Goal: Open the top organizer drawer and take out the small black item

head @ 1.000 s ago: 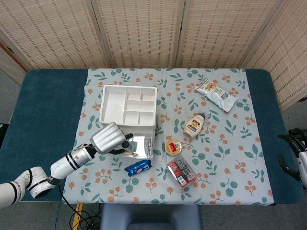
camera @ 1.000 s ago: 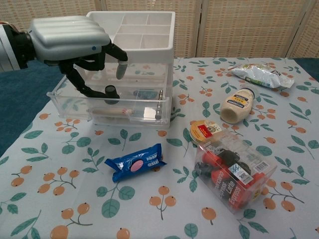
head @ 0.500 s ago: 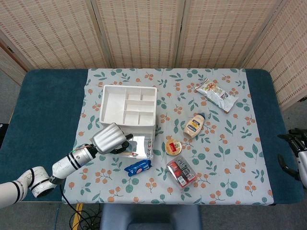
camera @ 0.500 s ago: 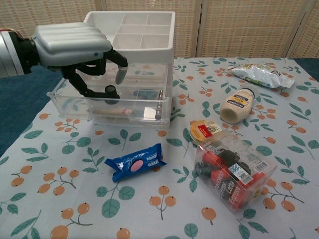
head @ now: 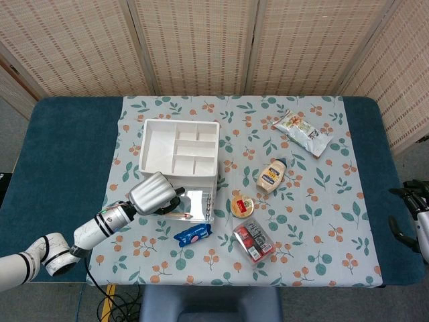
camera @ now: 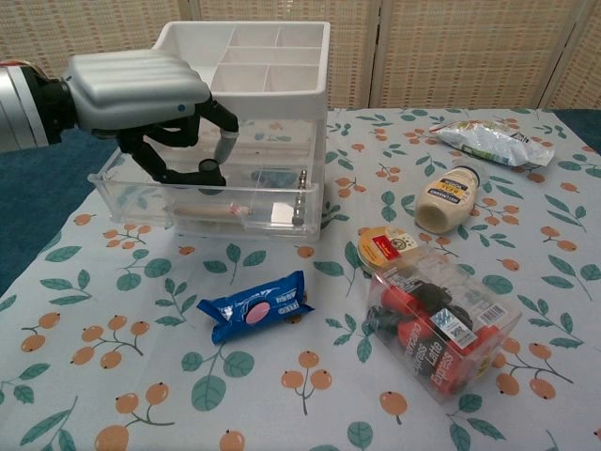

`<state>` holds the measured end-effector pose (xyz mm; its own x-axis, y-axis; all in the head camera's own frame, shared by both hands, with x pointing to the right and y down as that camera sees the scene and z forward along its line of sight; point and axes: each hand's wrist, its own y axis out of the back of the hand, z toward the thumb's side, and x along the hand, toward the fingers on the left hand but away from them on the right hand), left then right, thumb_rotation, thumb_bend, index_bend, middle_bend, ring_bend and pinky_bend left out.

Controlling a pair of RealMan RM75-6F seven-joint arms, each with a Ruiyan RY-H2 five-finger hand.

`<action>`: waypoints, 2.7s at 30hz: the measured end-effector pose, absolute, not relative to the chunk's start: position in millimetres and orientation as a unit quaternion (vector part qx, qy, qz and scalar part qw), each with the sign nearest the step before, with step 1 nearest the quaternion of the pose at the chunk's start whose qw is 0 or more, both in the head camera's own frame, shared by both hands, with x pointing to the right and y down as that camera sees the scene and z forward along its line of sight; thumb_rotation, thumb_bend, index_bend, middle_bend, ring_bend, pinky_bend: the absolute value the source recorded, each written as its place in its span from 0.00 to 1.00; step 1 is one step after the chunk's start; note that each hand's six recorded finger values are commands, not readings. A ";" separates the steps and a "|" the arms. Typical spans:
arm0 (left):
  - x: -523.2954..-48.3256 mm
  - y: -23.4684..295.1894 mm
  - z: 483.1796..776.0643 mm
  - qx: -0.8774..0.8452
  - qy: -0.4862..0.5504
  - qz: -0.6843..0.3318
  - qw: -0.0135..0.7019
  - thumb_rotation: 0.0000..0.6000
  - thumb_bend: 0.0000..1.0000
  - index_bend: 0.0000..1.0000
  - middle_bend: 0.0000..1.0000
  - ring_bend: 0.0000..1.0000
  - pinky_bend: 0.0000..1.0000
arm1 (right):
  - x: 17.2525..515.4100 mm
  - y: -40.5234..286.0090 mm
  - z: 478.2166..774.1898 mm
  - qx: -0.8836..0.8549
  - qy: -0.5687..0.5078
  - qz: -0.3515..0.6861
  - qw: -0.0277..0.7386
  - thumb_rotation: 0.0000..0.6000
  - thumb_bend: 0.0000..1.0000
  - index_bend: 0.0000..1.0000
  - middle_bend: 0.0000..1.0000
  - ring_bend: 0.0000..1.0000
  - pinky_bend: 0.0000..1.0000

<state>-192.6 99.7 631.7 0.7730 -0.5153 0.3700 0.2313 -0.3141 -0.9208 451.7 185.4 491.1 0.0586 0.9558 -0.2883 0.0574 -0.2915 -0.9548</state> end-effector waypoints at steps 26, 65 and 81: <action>-195.3 97.6 636.2 -0.743 0.104 -0.326 0.575 1.00 0.34 0.55 1.00 1.00 1.00 | 451.6 185.0 492.3 -0.596 -0.425 0.540 0.415 1.00 0.43 0.23 0.30 0.15 0.24; -257.5 180.5 568.5 -0.778 0.124 -0.286 0.545 1.00 0.34 0.56 1.00 1.00 1.00 | 444.7 182.0 494.4 -0.604 -0.424 0.529 0.418 1.00 0.43 0.23 0.30 0.15 0.24; -254.5 233.6 637.5 -0.807 0.069 -0.297 0.505 1.00 0.34 0.55 1.00 1.00 1.00 | 448.7 184.6 491.7 -0.600 -0.427 0.532 0.418 1.00 0.43 0.23 0.30 0.15 0.24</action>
